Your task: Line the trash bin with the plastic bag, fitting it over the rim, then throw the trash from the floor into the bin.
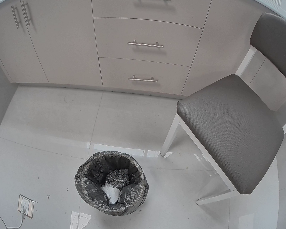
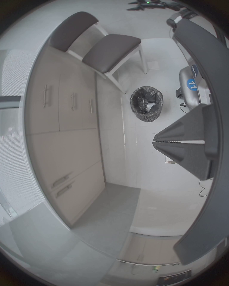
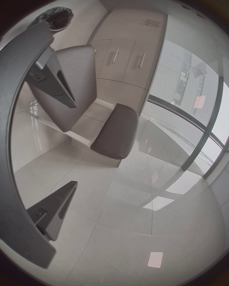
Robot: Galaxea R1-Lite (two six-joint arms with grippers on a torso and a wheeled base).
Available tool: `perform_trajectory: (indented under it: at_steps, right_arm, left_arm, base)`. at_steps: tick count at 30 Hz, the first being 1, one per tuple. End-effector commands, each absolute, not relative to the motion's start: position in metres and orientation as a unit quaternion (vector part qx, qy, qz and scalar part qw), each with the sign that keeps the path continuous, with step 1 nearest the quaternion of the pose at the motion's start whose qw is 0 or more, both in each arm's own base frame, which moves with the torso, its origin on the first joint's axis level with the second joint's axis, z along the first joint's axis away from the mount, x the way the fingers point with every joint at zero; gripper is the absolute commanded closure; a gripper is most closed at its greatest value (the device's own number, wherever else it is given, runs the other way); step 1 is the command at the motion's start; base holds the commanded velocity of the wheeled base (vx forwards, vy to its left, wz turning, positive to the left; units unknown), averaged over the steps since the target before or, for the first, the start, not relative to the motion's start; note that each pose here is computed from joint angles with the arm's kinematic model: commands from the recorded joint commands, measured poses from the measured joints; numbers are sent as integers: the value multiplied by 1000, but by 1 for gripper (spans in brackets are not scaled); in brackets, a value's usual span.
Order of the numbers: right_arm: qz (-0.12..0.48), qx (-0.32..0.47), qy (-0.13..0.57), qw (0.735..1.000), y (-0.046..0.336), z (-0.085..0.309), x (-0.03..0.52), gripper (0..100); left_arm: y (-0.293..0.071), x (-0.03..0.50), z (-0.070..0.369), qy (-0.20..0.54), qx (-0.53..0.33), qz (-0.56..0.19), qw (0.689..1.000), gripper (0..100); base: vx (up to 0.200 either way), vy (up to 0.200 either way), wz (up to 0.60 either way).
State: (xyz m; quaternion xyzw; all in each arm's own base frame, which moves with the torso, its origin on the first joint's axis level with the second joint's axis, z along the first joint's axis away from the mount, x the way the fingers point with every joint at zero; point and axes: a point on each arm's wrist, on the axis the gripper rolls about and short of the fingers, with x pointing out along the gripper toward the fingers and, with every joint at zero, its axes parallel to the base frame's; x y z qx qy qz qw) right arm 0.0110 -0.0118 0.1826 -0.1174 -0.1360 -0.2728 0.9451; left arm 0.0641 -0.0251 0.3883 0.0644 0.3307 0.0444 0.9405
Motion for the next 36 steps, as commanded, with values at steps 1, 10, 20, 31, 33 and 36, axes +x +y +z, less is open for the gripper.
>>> perform_trajectory:
  at_steps: [1, 10, 20, 31, 33, 36]
  right_arm:
    - [-297, -87, -222, 925, -17, 185, -55, 0]
    - [-336, -112, -195, 915, -11, 172, -58, 0]
    - [-296, -83, -150, 940, -12, 124, -39, 0]
    - [-230, -79, -84, 966, -9, 98, -27, 0]
    - [-230, -78, -89, 966, -9, 99, -28, 0]
    - [-220, -81, -85, 968, -9, 98, -27, 0]
  left_arm:
    - [13, -3, 390, 279, -5, 121, 953, 100]
    - [31, -93, 377, 188, -81, 97, 974, 100]
    - [35, -205, 319, -31, -144, -14, 989, 100]
    - [2, -78, 164, -4, 6, 105, 994, 100]
    - [3, -58, 141, 1, 11, 102, 995, 100]
    - [4, -27, 86, 19, 22, 88, 996, 100]
  base:
    - [0, 0, 0]
    - [0, 0, 0]
    - [0, 0, 0]
    - [0, 0, 0]
    - [0, 0, 0]
    - [0, 0, 0]
